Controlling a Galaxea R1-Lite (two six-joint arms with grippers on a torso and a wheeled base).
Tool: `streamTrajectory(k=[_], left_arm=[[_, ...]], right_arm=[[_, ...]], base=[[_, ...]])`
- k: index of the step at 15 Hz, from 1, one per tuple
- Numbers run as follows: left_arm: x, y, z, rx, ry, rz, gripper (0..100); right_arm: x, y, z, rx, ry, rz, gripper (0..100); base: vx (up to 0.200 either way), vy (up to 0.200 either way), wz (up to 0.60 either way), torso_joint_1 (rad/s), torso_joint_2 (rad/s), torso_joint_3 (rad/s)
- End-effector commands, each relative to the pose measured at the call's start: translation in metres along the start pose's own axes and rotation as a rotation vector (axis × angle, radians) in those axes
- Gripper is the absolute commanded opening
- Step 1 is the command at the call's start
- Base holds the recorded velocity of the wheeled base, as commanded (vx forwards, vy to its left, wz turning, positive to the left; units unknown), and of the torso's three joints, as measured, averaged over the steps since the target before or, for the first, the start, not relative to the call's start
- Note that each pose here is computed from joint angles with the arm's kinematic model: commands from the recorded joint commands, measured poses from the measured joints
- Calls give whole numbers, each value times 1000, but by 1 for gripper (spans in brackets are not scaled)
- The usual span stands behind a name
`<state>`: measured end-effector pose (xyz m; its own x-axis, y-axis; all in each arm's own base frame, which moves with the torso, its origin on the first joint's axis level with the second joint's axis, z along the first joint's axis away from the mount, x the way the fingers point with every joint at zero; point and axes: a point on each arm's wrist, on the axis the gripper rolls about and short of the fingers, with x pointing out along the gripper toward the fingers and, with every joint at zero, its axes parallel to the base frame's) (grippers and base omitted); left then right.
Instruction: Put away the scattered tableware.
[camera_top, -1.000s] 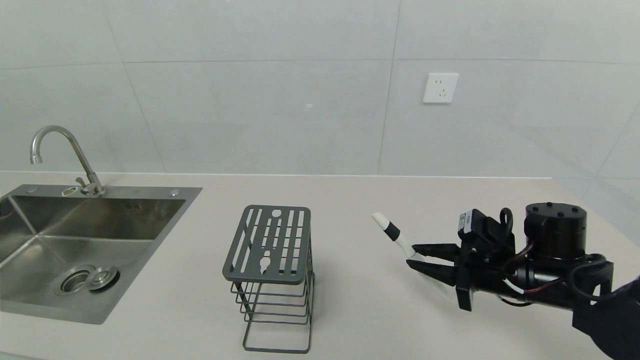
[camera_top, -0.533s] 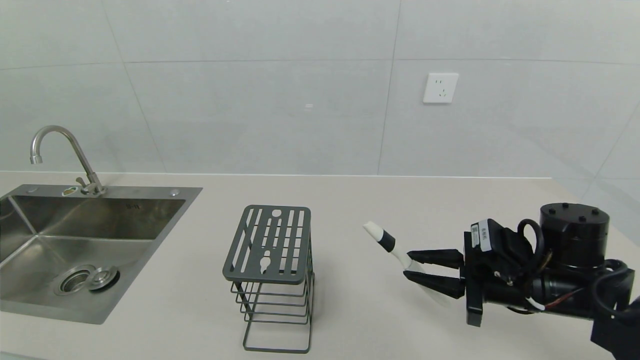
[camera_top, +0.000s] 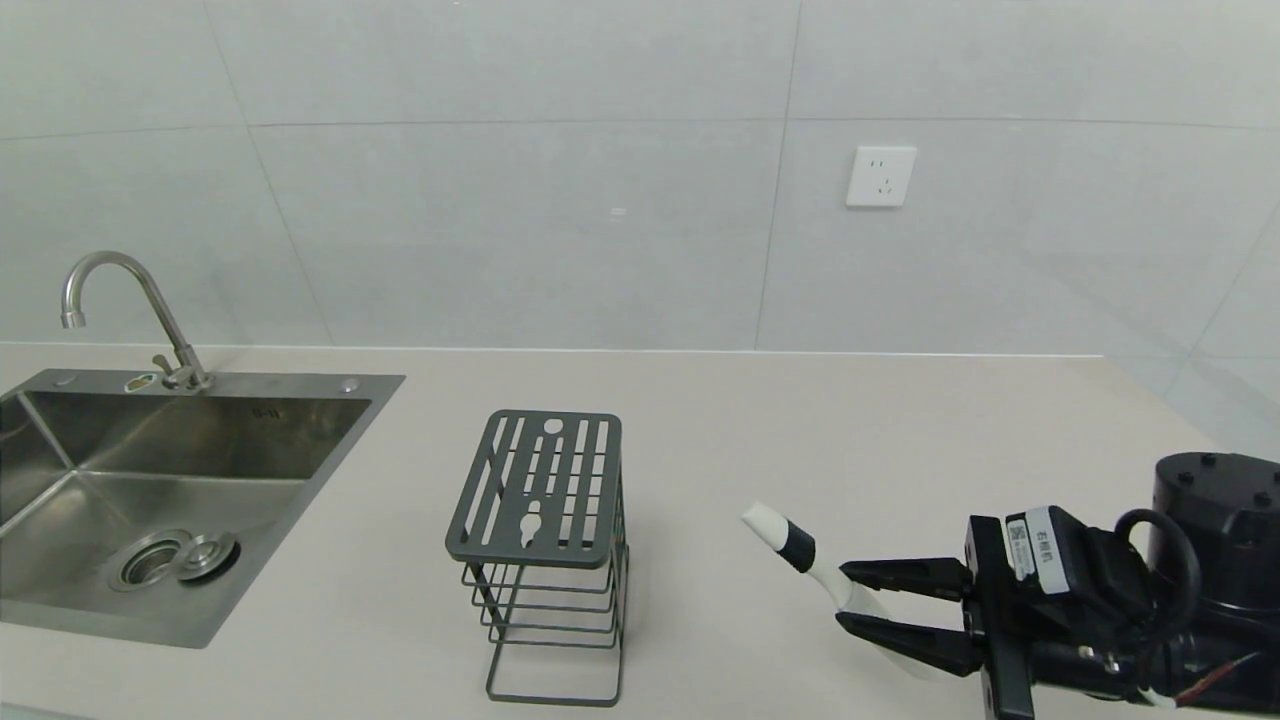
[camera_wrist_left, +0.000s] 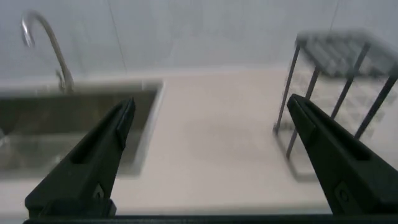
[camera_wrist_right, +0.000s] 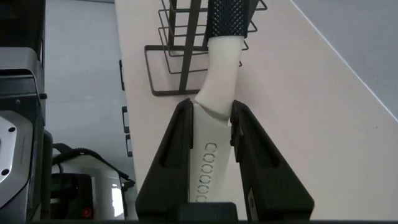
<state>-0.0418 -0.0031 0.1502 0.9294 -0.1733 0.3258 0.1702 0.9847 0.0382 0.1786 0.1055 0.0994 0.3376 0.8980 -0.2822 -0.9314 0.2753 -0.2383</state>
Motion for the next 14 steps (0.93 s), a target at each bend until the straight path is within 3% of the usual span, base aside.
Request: streamTrajectory(k=[1, 3, 5, 6, 8, 10, 12, 14], left_arm=[[8, 2, 13, -64, 55, -124, 100], [18, 4, 15, -162, 122, -274, 100], [35, 5, 25, -211, 174, -409, 100], [42, 5, 29, -224, 189, -457, 100], [68, -2, 36, -261, 235, -695, 100], [93, -9, 36, -283, 281, -821, 100], [117, -17, 38, -295, 303, -887, 100], [168, -30, 34, -314, 340, -884, 100]], right_arm=[[-2, 1, 2, -9, -9, -2, 0], [-3, 1, 5, -18, -17, -9, 0], [-7, 2, 10, -35, -36, -19, 0], [-9, 3, 11, -38, -39, -22, 0], [-13, 5, 15, -51, -53, -30, 0], [-16, 9, 12, -41, -46, -26, 0], [-19, 12, 12, -39, -45, -29, 0], [-24, 14, 13, -40, -48, -39, 0]], base=[[0, 0, 0, 0, 0, 0], [0, 0, 0, 0, 0, 0], [0, 0, 0, 0, 0, 0], [0, 0, 0, 0, 0, 0], [0, 0, 0, 0, 0, 0], [0, 0, 0, 0, 0, 0], [0, 0, 0, 0, 0, 0], [0, 0, 0, 0, 0, 0]])
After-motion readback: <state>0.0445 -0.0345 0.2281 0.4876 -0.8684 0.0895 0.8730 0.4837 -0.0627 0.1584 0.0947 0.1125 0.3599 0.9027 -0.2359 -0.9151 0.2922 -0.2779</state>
